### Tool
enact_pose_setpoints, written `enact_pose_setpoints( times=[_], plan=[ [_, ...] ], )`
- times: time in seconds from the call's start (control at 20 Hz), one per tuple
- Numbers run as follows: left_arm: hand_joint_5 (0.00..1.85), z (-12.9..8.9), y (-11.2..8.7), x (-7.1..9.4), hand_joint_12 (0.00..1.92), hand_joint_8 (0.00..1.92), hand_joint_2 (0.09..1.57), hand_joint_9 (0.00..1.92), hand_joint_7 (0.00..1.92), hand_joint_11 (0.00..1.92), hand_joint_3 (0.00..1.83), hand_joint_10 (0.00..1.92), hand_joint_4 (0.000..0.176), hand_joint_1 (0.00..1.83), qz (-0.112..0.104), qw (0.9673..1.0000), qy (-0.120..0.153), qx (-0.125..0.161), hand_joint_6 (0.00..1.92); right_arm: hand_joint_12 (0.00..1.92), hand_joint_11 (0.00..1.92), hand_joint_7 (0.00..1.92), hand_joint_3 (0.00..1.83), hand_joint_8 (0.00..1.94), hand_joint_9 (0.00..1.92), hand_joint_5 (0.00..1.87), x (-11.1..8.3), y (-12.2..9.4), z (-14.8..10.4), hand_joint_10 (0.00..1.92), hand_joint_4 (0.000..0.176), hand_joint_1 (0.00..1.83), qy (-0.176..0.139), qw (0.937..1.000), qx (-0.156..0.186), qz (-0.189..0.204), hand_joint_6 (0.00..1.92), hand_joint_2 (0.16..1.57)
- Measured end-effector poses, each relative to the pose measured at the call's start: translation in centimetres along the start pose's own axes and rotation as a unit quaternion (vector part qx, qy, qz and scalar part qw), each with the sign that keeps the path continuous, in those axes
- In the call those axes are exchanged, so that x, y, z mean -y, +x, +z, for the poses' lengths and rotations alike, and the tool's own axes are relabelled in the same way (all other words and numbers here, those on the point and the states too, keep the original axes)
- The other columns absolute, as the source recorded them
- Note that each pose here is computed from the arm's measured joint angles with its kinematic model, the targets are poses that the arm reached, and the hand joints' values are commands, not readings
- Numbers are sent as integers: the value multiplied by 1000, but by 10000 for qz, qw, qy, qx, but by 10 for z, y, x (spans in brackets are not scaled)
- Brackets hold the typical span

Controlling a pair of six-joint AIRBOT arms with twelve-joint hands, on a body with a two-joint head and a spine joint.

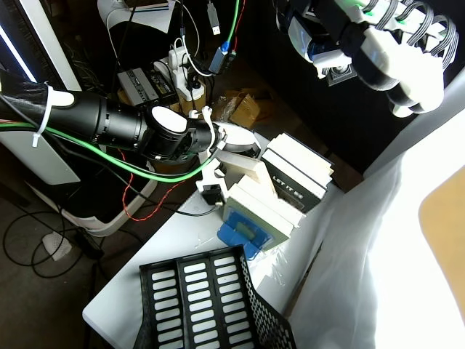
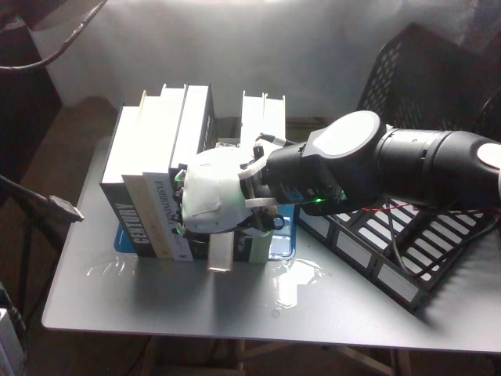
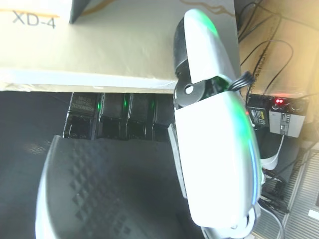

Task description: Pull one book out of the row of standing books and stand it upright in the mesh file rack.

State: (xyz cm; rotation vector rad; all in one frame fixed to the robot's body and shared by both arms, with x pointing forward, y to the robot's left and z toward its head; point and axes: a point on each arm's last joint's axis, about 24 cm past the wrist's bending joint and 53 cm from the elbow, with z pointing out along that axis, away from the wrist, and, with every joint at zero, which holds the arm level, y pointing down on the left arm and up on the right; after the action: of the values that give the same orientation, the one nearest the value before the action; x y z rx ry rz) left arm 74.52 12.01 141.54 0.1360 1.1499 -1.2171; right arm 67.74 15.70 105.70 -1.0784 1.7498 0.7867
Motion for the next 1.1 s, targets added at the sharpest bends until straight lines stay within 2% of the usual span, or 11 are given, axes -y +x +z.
enact_pose_setpoints(
  times=[0.1,0.15,0.3,0.35,1.0,1.1],
  plan=[
    [0,0,0,0,1395,281,1571,0,0,0,843,499,0,1831,2,10000,2,-1,0,1623,555,989,0,890,813,849,0,0,0,1304,0,1358,-2,10000,0,2,1258,1146],
    [0,0,1,0,1395,281,1571,0,0,0,843,499,0,1831,0,10000,4,-5,0,1611,585,1026,0,826,852,836,0,0,0,1284,0,1364,-2,10000,0,0,1246,1137],
    [0,-1,2,-1,1395,281,1571,0,0,0,843,499,0,1831,-20,10000,-6,-23,0,1631,541,1008,2,880,877,804,0,0,0,1266,0,1364,-6,10000,0,4,1265,1137],
    [0,-1,2,-1,1395,281,1571,0,0,0,843,499,0,1831,-20,10000,-5,-24,0,1619,561,1025,0,843,905,833,1,-2,0,1232,0,1368,-4,10000,14,0,1225,1127],
    [0,-1,1,-2,1396,281,1571,0,0,0,843,499,0,1831,-23,10000,-4,-4,0,1622,531,981,2,911,838,801,1,-2,-1,1297,0,1360,-8,10000,14,25,1300,1150],
    [0,-1,1,-2,1396,281,1571,0,0,0,843,499,0,1831,-23,10000,-4,-2,0,1610,563,1014,0,841,868,834,1,-2,-1,1259,0,1364,-8,10000,14,29,1265,1134]
  ],
)
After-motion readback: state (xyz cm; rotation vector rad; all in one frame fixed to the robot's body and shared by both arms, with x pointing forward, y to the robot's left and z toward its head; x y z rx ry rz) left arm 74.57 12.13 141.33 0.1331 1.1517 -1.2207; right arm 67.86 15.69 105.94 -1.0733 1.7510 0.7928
